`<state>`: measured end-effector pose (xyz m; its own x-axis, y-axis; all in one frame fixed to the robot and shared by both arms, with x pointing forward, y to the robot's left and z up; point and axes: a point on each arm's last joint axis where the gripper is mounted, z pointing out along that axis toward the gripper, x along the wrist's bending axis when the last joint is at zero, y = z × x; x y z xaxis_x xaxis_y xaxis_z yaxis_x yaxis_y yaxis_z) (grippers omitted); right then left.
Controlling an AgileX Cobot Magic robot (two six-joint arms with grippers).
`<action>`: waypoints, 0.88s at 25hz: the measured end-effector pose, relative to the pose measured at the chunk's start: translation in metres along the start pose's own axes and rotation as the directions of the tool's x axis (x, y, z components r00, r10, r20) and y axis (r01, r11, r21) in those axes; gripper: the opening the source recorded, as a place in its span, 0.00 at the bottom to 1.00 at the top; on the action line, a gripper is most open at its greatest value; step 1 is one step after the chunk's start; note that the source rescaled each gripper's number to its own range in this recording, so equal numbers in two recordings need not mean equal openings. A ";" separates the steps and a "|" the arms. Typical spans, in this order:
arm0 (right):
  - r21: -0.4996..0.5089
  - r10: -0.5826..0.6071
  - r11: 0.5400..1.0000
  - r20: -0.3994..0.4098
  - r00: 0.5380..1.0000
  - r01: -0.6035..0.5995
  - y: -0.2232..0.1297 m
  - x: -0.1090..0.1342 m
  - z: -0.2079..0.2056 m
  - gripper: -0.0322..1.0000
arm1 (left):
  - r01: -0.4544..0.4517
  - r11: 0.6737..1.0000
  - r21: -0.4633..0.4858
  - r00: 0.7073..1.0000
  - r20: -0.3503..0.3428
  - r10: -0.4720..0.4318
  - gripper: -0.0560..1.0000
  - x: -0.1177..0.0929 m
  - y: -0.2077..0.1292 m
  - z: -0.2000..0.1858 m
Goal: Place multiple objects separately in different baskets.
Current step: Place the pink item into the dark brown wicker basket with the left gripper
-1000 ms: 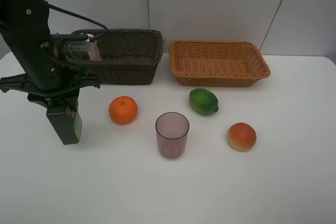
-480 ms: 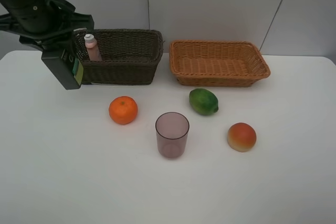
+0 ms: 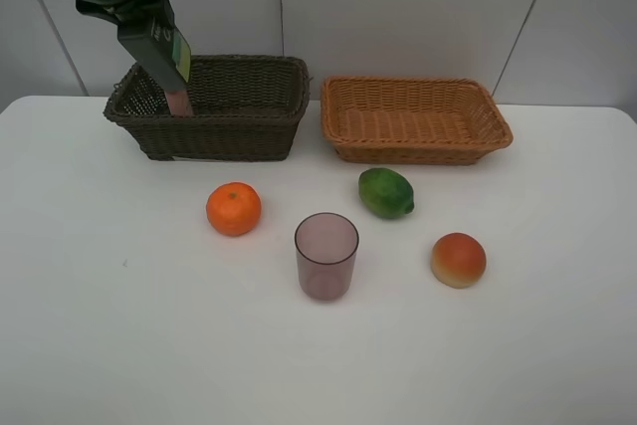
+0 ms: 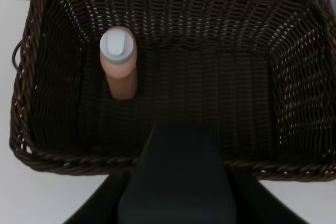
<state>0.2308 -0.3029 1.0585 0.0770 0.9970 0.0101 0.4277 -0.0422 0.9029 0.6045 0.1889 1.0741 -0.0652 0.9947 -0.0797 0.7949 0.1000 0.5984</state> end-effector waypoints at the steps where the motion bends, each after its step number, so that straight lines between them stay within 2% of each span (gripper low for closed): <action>1: 0.000 0.000 1.000 0.000 1.000 0.000 0.000 0.000 0.000 0.79 | -0.002 1.000 -0.001 1.000 0.001 0.002 0.51 -0.003 0.003 0.006; 12: 0.000 0.000 1.000 0.000 1.000 0.000 0.000 0.000 0.000 0.79 | -0.060 0.998 -0.035 0.998 0.035 0.061 0.51 -0.024 0.021 0.071; 22: 0.000 0.000 1.000 0.000 1.000 0.000 0.000 0.000 0.000 0.79 | -0.079 0.994 -0.072 0.992 0.089 0.085 0.51 -0.035 0.007 0.134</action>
<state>0.2308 -0.3029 1.0585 0.0770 0.9970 0.0101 0.4277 -0.0422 0.9029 0.6934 0.1510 0.9740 0.0571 0.9934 -0.0994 0.7523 0.0227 0.6584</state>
